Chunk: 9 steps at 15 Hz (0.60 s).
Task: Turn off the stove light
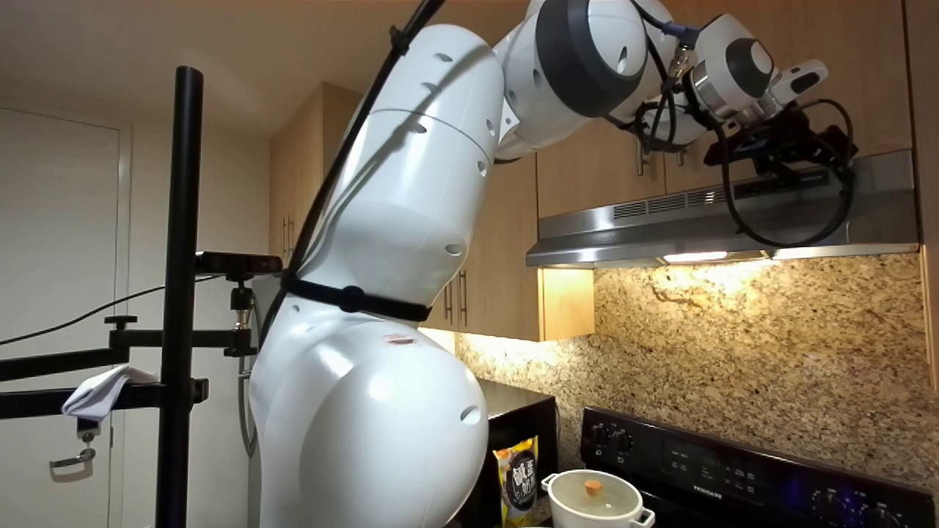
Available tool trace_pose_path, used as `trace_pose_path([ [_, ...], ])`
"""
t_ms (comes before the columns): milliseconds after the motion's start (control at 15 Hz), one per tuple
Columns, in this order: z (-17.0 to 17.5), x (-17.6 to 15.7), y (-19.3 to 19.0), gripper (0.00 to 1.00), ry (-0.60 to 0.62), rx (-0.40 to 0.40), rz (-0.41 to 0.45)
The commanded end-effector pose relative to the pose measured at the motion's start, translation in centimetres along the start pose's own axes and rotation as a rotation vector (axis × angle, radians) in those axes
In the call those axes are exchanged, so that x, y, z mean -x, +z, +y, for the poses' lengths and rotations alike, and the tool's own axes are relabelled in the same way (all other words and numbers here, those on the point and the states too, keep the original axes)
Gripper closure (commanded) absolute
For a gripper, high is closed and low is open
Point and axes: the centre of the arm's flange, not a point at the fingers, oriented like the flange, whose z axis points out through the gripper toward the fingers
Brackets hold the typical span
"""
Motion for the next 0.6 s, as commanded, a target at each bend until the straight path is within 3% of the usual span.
trace_pose_path([
  [0, -1.2, 1.0, -0.7, 0.00, 0.030, -0.041, 0.017],
  [200, -1.2, 2.9, -1.5, 0.00, 0.041, -0.054, 0.005],
  [333, 2.8, 2.8, -1.1, 0.00, 0.068, -0.062, -0.004],
  [533, 5.2, 3.3, -0.3, 0.00, 0.119, -0.079, -0.023],
])
